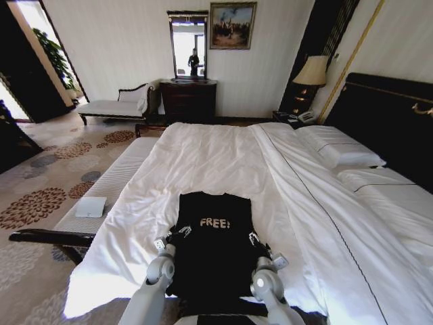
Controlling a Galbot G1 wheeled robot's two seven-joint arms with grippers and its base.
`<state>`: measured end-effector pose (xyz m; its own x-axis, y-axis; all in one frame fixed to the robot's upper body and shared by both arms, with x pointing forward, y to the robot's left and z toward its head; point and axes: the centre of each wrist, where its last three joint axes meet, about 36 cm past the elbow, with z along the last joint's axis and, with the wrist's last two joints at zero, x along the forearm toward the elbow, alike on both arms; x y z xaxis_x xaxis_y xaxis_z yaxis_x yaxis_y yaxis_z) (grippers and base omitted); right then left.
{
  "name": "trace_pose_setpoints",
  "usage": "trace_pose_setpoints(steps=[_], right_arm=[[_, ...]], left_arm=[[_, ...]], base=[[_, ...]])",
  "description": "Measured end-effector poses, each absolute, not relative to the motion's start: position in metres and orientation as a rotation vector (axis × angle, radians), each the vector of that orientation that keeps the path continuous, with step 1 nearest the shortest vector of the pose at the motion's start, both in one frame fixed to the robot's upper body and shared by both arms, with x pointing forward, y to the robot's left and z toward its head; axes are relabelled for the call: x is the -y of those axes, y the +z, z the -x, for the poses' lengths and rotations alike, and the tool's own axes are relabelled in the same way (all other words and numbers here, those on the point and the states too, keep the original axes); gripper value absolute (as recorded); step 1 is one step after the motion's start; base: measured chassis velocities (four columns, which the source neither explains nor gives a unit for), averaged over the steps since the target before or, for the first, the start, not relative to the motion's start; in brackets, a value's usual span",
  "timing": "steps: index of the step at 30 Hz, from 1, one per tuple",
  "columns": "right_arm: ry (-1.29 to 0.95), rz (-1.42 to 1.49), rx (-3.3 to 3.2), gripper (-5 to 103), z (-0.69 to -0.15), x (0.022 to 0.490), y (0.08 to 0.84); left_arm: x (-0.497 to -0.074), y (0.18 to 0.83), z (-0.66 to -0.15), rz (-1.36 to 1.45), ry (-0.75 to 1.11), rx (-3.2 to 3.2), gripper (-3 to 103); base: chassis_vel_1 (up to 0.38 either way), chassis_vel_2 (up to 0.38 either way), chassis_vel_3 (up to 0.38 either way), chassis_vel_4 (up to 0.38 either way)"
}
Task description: Fold the clothes on the bed.
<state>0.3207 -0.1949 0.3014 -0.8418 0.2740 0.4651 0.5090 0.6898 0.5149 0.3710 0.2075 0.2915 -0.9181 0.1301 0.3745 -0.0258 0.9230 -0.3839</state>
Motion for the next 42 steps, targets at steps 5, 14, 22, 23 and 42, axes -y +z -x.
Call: trace_pose_setpoints(steps=[5, 14, 22, 23, 42], right_arm=[[-0.917, 0.623, 2.551, 100, -0.317, 0.198, 0.299], [-0.901, 0.615, 2.551, 100, -0.314, 0.197, 0.297], [-0.893, 0.603, 2.547, 100, -0.313, 0.19, 0.294], [-0.891, 0.602, 2.547, 100, -0.314, 0.19, 0.294], [-0.899, 0.58, 2.548, 100, -0.323, 0.189, 0.295]], left_arm=[[-0.206, 0.319, -0.4, 0.088, 0.679, 2.739, 100], [-0.179, 0.317, -0.482, 0.127, 0.732, 2.769, 100], [-0.159, 0.301, -0.526, 0.134, 0.728, 2.726, 100], [-0.158, 0.3, -0.53, 0.132, 0.723, 2.727, 100], [-0.22, 0.302, -0.545, -0.101, 0.744, 2.733, 100]], base=[[0.0, 0.0, 0.0, 0.0], [0.0, 0.0, 0.0, 0.0], [0.0, 0.0, 0.0, 0.0], [0.0, 0.0, 0.0, 0.0], [0.0, 0.0, 0.0, 0.0]])
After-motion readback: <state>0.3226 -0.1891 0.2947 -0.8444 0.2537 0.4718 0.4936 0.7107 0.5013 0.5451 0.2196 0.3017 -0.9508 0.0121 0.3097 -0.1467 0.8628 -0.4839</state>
